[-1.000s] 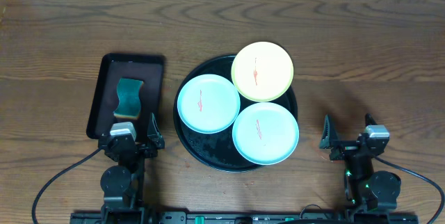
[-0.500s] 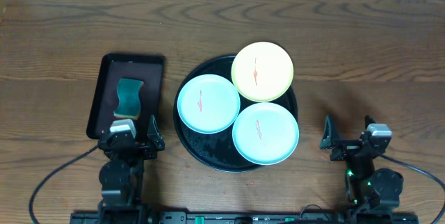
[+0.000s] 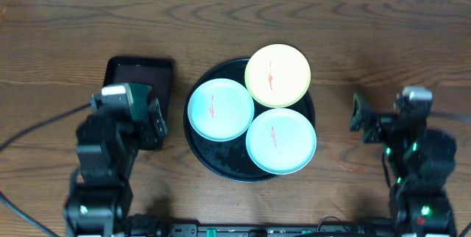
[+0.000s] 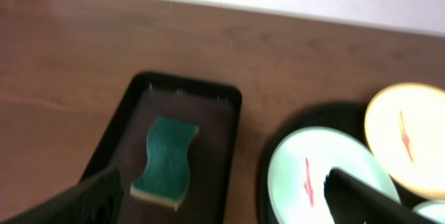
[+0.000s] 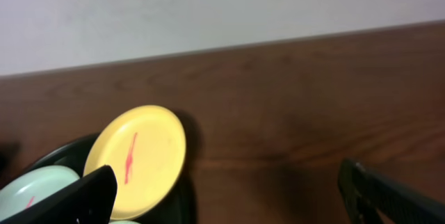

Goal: Clean dirty plates on tray and stack at the side

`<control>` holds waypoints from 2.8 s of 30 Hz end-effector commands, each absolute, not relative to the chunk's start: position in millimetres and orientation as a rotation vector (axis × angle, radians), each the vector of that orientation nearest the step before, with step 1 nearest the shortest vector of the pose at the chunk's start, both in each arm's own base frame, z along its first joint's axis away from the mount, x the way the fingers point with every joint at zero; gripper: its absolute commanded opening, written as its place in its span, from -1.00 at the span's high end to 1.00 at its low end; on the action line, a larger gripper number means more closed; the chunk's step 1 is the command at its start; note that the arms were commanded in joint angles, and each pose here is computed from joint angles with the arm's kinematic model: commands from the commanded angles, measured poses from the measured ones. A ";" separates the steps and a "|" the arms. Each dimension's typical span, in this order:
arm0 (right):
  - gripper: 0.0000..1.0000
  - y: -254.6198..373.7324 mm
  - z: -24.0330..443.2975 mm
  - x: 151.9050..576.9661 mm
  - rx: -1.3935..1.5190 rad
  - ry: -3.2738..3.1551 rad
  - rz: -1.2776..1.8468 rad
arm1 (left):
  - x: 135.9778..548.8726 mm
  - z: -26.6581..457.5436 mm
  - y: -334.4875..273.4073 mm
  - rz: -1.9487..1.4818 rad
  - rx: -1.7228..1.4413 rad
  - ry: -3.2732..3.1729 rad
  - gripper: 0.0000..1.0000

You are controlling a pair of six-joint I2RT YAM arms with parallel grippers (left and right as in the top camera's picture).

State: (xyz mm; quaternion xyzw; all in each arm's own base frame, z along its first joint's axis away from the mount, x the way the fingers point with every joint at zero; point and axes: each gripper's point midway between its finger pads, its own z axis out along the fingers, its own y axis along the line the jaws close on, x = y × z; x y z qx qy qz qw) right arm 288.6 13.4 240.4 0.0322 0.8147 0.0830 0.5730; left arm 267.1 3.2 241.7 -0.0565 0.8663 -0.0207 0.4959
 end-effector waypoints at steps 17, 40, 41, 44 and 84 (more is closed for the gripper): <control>-0.99 64.6 224.1 363.0 0.058 2.441 0.598 | 286.6 261.4 -24.6 -0.222 -0.095 2.520 -0.85; -0.07 225.0 119.9 361.3 0.116 2.826 0.628 | 298.9 210.0 27.3 0.043 -0.348 2.704 -0.85; 0.00 228.6 113.4 360.2 0.122 2.842 0.626 | 299.1 206.9 31.5 0.063 -0.369 2.713 -0.86; 0.24 238.3 92.0 355.7 0.123 2.894 0.608 | 300.3 200.6 41.1 0.111 -0.417 2.726 -0.86; 0.97 273.6 2.3 342.7 -0.020 2.957 0.317 | 310.9 179.9 55.9 0.224 -0.442 2.771 -0.86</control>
